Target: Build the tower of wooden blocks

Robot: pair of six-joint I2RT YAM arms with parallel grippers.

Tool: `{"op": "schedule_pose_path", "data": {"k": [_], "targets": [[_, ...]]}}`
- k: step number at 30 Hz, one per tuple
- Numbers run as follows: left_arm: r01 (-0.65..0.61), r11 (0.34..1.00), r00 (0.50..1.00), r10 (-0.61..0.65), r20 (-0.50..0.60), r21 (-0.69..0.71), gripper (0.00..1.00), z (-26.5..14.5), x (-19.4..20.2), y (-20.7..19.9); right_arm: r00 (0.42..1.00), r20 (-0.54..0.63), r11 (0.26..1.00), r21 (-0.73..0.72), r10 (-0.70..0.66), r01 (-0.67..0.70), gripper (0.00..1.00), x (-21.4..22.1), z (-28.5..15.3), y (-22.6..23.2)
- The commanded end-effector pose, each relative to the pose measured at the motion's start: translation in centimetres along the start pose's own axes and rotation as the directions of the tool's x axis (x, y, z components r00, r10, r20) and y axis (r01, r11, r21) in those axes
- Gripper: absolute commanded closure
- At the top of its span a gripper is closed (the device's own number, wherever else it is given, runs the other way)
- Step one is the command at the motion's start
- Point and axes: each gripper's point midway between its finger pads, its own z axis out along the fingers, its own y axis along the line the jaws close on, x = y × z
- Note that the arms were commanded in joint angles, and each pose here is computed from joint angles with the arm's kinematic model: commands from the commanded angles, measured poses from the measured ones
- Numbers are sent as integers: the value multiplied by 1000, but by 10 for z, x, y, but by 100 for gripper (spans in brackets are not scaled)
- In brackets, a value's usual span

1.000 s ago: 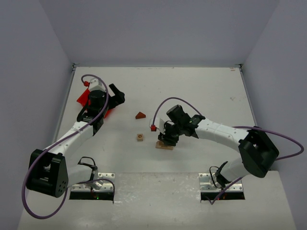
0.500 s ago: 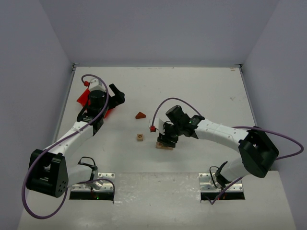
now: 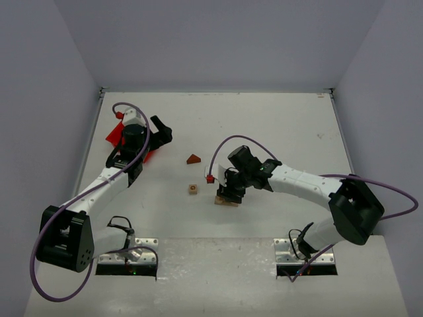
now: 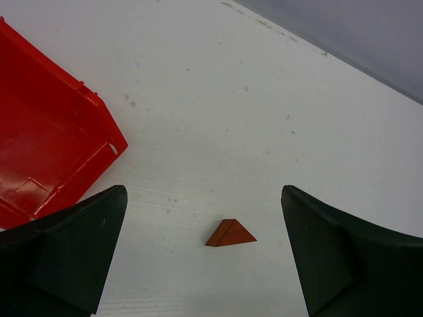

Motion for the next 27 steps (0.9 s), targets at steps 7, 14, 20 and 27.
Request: {"op": "schedule_pose_path", "data": {"k": [7, 14, 20, 27], "targets": [[3, 1000, 999, -4, 43, 25, 0, -1, -13, -4, 996, 69, 998, 24, -58, 56, 45, -26, -8, -6], [1, 1000, 999, -2, 43, 25, 0, -1, -13, -4, 995, 72, 997, 11, -74, 73, 47, -25, -7, -3], [-1, 1000, 999, 0, 41, 26, 0, 0, -12, -4, 994, 72, 997, 9, -83, 82, 47, -25, -6, -3], [-2, 1000, 999, 0, 42, 30, 0, 0, -13, -4, 993, 76, 995, 0, -95, 96, 53, -24, -7, 0]]}}
